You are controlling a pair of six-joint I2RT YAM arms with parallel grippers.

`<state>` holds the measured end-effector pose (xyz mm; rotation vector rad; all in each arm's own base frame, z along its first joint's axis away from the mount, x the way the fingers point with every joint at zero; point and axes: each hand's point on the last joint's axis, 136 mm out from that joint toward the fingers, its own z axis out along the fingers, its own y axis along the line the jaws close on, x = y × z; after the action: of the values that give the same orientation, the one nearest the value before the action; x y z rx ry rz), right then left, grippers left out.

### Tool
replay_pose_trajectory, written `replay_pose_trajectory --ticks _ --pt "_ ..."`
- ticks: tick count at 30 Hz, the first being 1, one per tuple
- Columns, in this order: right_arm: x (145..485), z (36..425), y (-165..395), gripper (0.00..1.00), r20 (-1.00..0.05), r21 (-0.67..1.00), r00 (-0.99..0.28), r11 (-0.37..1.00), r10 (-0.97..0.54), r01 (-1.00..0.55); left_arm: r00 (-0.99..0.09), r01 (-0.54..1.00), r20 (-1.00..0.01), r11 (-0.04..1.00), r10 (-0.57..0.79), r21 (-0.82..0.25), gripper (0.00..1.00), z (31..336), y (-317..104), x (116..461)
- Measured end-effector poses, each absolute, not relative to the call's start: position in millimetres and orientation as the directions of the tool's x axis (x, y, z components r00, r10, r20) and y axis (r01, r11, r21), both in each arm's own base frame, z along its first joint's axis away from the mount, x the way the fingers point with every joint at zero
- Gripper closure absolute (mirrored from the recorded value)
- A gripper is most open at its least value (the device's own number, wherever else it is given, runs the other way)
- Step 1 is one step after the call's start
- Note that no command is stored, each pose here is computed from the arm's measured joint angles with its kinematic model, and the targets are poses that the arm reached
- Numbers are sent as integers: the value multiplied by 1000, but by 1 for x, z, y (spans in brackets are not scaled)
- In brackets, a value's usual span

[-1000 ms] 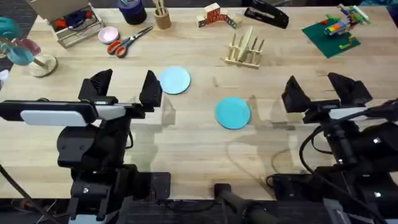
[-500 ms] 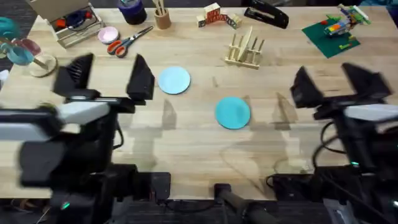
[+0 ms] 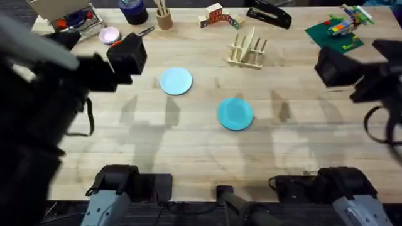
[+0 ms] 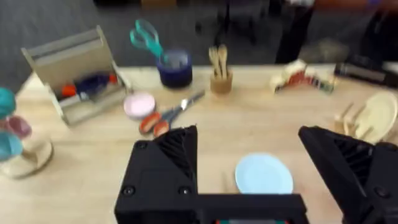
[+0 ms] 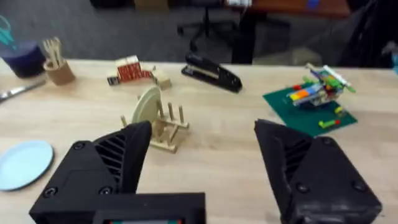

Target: Pick up the plates from the table one by one and place each into a slot on the dish rack.

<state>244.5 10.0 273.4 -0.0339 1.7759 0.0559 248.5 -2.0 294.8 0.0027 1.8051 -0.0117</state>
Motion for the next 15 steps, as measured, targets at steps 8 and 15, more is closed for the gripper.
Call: replay_pose_trajectory --ticks 8,15 --pt "274 272 11 6 -884 34 -467 998 7 -49 -529 21 -849 1000 -3 -16 9 275 -5 279" --pt "304 260 11 5 -781 42 -624 998 7 -42 -680 53 -733 997 -2 -52 8 252 -14 296"
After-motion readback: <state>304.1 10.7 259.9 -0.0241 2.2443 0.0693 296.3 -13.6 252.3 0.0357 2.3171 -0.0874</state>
